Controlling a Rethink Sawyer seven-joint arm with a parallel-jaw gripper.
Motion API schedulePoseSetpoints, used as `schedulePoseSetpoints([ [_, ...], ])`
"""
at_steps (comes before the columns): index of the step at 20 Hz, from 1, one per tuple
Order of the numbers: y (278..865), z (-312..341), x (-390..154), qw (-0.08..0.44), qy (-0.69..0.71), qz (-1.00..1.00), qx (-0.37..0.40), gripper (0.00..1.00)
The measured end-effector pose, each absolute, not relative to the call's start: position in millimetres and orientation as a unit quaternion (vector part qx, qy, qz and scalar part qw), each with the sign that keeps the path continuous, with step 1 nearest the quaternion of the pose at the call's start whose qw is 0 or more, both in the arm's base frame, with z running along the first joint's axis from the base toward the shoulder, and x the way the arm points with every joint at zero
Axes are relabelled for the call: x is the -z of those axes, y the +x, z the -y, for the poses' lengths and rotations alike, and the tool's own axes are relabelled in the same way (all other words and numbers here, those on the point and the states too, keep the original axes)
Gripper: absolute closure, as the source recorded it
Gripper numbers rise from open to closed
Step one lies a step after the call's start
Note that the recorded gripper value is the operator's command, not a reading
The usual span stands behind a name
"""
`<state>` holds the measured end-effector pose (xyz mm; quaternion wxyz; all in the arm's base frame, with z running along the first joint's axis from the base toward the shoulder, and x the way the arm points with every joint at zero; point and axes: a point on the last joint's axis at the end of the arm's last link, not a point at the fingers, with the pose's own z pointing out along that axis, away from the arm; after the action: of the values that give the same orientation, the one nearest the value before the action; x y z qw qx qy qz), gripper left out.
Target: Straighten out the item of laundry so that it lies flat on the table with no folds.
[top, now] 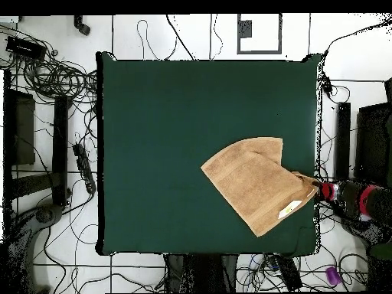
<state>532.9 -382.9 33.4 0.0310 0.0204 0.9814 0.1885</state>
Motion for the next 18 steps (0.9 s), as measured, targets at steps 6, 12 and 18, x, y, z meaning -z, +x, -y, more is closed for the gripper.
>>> schedulePoseSetpoints([
  [6,532.4,384.8,-33.2,0.026,0.021,-0.981,-0.191,1.00],
  [12,532.5,386.5,-33.4,0.024,0.022,-0.981,-0.191,1.00],
  [18,533.3,388.7,-33.7,0.025,0.023,-0.981,-0.190,0.00],
])
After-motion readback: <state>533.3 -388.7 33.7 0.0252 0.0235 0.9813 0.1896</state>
